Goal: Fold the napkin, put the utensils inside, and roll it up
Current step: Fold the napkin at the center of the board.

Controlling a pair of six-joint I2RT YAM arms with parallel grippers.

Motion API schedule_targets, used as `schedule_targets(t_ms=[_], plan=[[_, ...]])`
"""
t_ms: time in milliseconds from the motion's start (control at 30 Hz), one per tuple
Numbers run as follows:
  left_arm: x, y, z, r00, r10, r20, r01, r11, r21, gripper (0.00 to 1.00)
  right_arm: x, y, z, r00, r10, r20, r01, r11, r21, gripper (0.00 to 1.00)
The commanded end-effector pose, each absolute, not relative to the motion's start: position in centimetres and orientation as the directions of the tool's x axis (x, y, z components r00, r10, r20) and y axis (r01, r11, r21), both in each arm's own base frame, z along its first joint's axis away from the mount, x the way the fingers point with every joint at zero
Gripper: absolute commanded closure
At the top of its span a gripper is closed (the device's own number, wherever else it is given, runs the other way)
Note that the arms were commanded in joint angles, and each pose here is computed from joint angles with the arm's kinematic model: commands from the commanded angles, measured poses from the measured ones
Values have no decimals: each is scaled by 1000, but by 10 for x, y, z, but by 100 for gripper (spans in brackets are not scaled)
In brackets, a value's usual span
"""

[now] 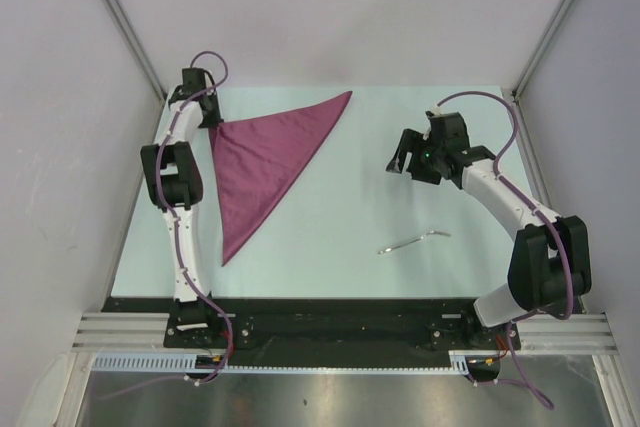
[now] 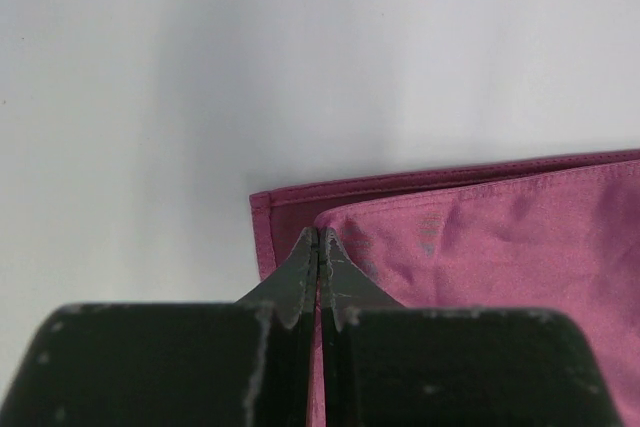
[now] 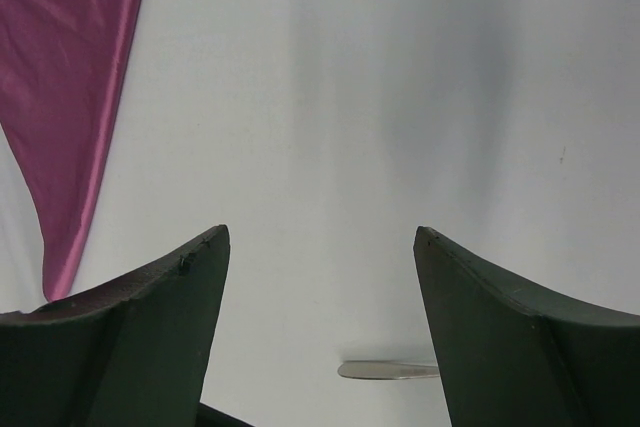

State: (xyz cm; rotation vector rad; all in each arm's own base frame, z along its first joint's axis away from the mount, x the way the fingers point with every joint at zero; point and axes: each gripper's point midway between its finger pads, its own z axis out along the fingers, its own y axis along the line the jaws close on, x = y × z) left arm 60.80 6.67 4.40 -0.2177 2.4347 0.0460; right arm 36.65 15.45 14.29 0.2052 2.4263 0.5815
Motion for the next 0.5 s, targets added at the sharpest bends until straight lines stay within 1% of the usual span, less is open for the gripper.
schedule_targets(t_ms=[0,67,100,133,167,200,233,267,333,467], plan=[[619,76,58,-717,-172,-675,-189,981,-49,100,378,161,159,-763,288,-578,-16,886,463,20],[618,78,58,-717,-179,-674,-196,979,-52,99,378,160,159,-764,287,-578,-16,887,461,20],[618,79,58,-716,-180,-674,-197,979,-52,98,377,161,158,-765,285,-577,-17,887,461,20],[618,79,57,-717,-182,-673,-199,979,-53,93,377,161,158,-766,285,-576,-16,887,461,20],[618,79,58,-716,-183,-674,-200,978,-54,85,377,162,158,-768,284,-575,-17,887,461,20],[618,79,59,-714,-183,-676,-199,978,-55,73,377,162,158,-766,284,-577,-18,887,462,20],[620,79,63,-706,-181,-685,-198,979,-54,46,376,163,158,-767,279,-577,-23,888,459,20],[620,79,66,-701,-180,-690,-197,979,-55,33,377,162,159,-765,282,-579,-21,888,460,20],[623,79,79,-682,-178,-709,-196,979,-57,18,377,162,159,-764,280,-581,-24,888,459,20],[624,69,105,-651,-183,-736,-158,982,-103,12,374,161,157,-771,281,-571,-14,890,456,20]])
